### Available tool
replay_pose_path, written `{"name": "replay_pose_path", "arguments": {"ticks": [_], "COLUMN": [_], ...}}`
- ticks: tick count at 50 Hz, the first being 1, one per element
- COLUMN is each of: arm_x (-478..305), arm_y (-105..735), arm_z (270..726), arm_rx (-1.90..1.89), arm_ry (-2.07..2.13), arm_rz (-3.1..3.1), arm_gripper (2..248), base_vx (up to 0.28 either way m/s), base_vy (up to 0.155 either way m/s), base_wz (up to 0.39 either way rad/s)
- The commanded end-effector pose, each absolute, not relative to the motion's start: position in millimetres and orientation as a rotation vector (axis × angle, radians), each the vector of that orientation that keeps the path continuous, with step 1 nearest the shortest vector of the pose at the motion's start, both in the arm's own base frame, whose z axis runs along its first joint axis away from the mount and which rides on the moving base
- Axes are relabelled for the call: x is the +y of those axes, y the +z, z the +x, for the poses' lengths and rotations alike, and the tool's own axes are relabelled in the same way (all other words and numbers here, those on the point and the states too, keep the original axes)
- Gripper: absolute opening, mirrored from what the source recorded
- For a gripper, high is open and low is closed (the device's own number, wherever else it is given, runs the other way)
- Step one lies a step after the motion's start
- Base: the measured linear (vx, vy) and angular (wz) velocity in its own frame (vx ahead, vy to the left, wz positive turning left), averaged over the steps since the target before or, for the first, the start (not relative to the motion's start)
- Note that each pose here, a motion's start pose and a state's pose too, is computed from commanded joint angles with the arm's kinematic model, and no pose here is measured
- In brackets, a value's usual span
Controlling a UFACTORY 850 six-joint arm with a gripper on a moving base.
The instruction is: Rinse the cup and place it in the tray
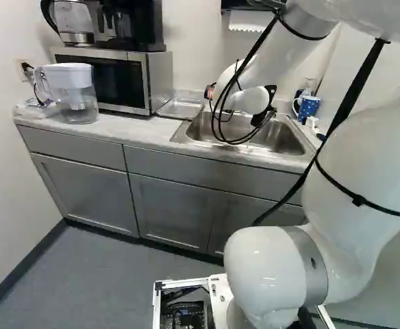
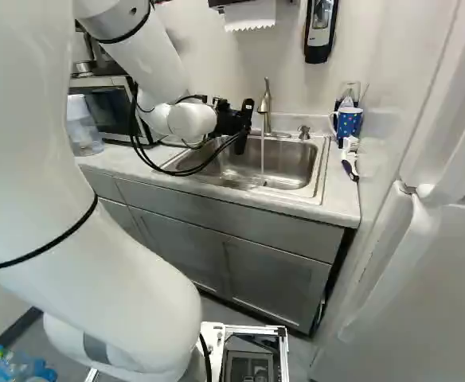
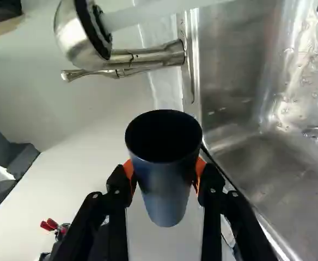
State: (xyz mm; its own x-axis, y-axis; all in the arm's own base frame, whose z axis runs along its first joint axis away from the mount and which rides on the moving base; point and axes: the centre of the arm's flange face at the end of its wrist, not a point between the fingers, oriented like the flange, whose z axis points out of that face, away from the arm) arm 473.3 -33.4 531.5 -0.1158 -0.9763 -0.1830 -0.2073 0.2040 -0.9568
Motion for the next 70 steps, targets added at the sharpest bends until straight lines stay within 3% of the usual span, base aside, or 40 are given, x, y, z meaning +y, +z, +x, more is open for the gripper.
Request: {"name": "replay_pose_path", "arguments": {"ticks": [70], "arm_x": [-33.4], "arm_y": [531.5], "arm_z": [473.3], "arm_rx": [1.095], "arm_ry": [-1.479], "arm_rz": [-1.785], "arm_gripper": [123], "base_vx": [0.000], "base_vy": [0.000], "base_wz": [0.000]}}
